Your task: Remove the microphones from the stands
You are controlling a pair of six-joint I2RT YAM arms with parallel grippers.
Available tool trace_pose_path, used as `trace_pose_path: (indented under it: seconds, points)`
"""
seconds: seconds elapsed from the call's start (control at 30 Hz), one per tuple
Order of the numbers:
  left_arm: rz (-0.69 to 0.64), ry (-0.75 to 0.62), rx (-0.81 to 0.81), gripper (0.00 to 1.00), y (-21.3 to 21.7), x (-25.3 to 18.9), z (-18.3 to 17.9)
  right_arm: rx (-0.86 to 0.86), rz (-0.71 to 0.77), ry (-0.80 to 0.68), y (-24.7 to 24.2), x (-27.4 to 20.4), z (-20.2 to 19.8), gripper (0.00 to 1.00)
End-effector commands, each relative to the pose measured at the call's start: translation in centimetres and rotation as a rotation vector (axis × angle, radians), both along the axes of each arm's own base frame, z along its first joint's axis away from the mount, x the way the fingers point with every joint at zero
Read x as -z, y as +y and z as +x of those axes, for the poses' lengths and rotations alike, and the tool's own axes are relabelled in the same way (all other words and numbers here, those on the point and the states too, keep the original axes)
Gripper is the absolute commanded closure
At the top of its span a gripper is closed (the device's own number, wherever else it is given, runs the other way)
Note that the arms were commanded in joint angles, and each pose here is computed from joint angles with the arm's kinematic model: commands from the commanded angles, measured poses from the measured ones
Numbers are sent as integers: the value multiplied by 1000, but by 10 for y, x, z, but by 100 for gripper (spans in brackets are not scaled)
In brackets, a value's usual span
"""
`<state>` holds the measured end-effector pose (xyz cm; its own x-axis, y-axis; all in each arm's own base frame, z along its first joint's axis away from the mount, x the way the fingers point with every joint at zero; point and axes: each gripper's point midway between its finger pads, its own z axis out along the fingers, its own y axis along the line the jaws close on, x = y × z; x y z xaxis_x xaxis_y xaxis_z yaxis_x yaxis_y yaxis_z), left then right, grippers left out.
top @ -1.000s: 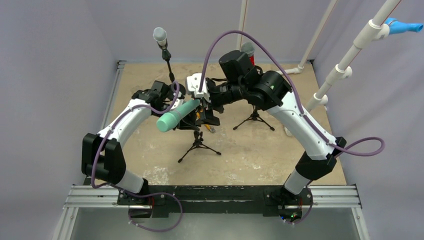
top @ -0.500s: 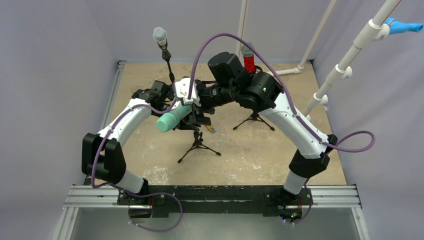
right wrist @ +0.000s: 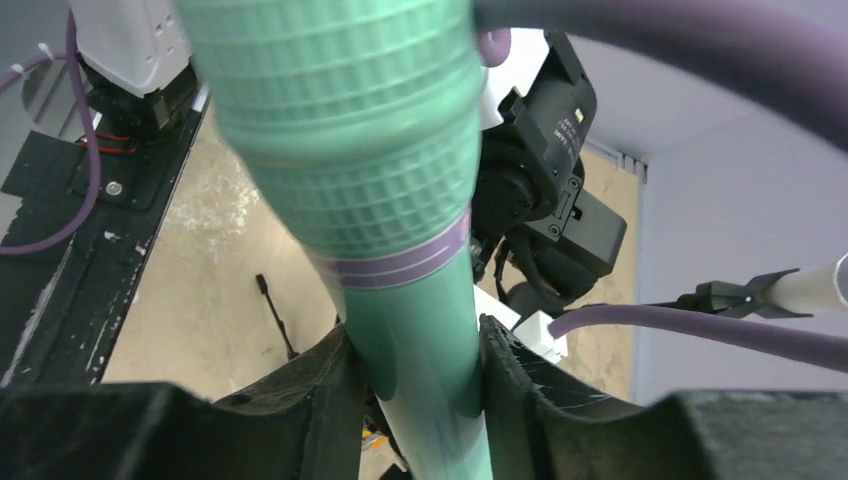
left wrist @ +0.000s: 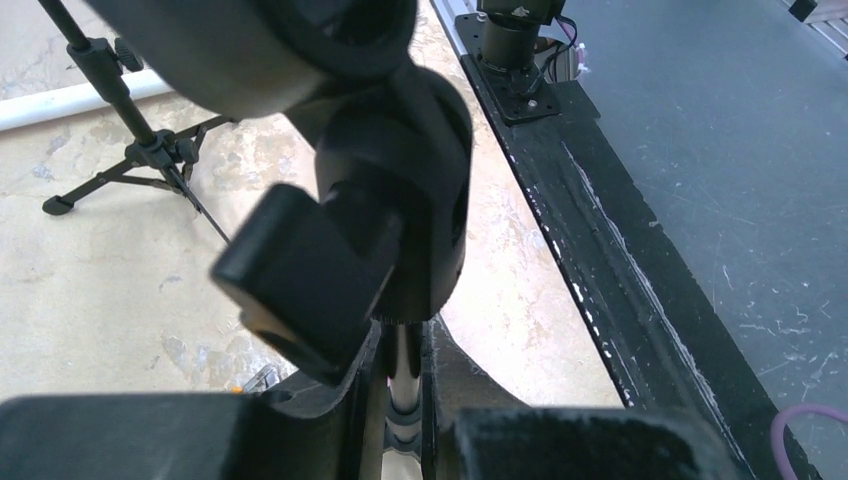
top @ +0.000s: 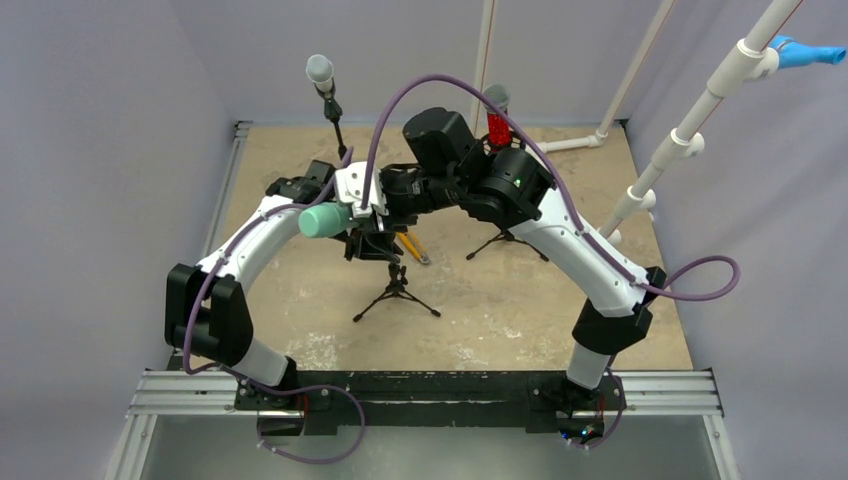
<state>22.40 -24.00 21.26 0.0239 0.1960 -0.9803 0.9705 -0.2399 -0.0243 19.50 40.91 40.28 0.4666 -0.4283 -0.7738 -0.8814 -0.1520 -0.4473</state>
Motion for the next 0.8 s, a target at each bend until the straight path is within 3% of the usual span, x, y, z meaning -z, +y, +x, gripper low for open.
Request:
trace_pose_path:
  seconds: [0.0,0.2,0.77]
  points:
    - [49,10,-11,100,2,9,4,-20,23,23,2,-11,-18,80]
    - [60,14,-23,100,1,11,9,-49,2,-6,8,-8,-30,99]
    - [89,26,-46,100,1,16,18,-120,13,-49,38,-12,-63,100]
